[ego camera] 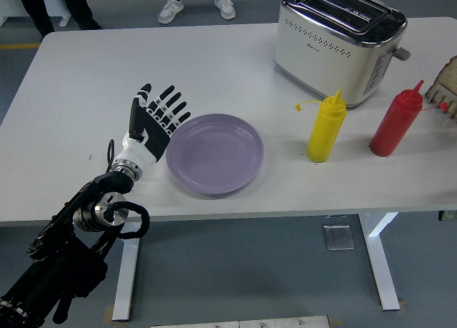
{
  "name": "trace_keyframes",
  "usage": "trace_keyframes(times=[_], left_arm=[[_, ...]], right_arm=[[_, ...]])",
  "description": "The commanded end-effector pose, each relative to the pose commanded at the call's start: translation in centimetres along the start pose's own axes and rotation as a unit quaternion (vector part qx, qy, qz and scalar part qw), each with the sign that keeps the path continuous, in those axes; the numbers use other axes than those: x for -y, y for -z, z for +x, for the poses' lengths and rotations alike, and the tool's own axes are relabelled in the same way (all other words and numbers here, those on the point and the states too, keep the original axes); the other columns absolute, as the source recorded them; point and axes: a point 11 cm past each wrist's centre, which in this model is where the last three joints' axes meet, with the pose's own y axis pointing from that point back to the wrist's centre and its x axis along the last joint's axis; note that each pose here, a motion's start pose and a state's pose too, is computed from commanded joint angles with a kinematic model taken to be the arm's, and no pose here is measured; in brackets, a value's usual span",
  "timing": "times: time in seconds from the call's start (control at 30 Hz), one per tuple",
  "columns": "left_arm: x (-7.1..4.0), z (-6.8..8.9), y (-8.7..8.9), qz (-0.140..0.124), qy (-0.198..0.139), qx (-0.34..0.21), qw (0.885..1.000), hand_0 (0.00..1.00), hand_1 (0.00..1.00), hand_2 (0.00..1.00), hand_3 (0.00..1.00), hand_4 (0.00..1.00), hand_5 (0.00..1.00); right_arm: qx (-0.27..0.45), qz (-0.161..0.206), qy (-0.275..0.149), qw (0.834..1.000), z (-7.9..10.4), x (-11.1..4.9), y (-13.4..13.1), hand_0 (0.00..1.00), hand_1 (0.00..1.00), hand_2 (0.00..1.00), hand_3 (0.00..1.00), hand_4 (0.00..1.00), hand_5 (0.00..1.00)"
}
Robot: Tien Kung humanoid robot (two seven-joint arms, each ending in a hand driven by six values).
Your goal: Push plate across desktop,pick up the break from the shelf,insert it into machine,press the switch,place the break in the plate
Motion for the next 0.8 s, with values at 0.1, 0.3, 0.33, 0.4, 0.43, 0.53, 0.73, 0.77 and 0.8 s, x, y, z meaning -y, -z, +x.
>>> trace_keyframes(times=[0.1,0.3,0.33,0.4,0.43,0.53,0.73,0.77,0.8], left_arm=[[0.0,0.0,0.3,0.005,0.002,-0.004,1.000,0.842,0.872,0.880,0.821,0.637,0.998],[0.0,-0.3,0.5,0.009,0.007,-0.010,1.000,0.839,0.867,0.878,0.820,0.638,0.998],[0.0,-0.3,0.5,0.010,0.009,-0.010,1.000,0.839,0.867,0.878,0.820,0.638,0.998],[0.1,-0.5,0.6,0.012,0.013,-0.011,1.000,0.839,0.863,0.874,0.817,0.638,0.998],[0.1,-0.6,0.6,0.013,0.015,-0.012,1.000,0.839,0.863,0.874,0.817,0.638,0.998],[0.2,-0.9,0.8,0.016,0.019,-0.013,1.000,0.839,0.863,0.874,0.817,0.638,0.998],[0.3,-1.2,0.6,0.014,0.025,-0.015,0.999,0.836,0.860,0.872,0.816,0.638,0.998],[0.3,-1.2,0.4,0.010,0.024,-0.015,1.000,0.836,0.860,0.872,0.816,0.638,0.998],[0.3,-1.2,0.2,0.006,0.023,-0.016,1.000,0.834,0.859,0.868,0.810,0.637,0.998]], right_arm=[[0.002,0.004,-0.008,1.000,0.1,0.0,0.1,0.230,0.361,0.437,0.495,0.420,0.031],[0.008,0.012,-0.025,1.000,0.3,-0.1,0.3,0.253,0.344,0.418,0.484,0.357,0.002],[0.009,0.012,-0.026,1.000,0.4,-0.1,0.3,0.253,0.344,0.418,0.484,0.357,0.002],[0.011,0.014,-0.028,0.999,0.4,-0.1,0.4,0.256,0.332,0.404,0.474,0.309,0.002],[0.012,0.014,-0.029,0.999,0.4,-0.1,0.4,0.256,0.332,0.404,0.474,0.309,0.002],[0.015,0.016,-0.031,0.999,0.5,-0.1,0.4,0.256,0.332,0.404,0.474,0.309,0.002],[0.025,0.024,-0.048,0.998,1.3,-0.3,0.9,0.245,0.322,0.394,0.464,0.294,0.002],[0.028,0.027,-0.053,0.998,1.7,-0.3,1.1,0.245,0.322,0.394,0.464,0.294,0.002],[0.030,0.029,-0.058,0.997,1.9,-0.3,1.2,0.249,0.316,0.389,0.460,0.297,0.002]])
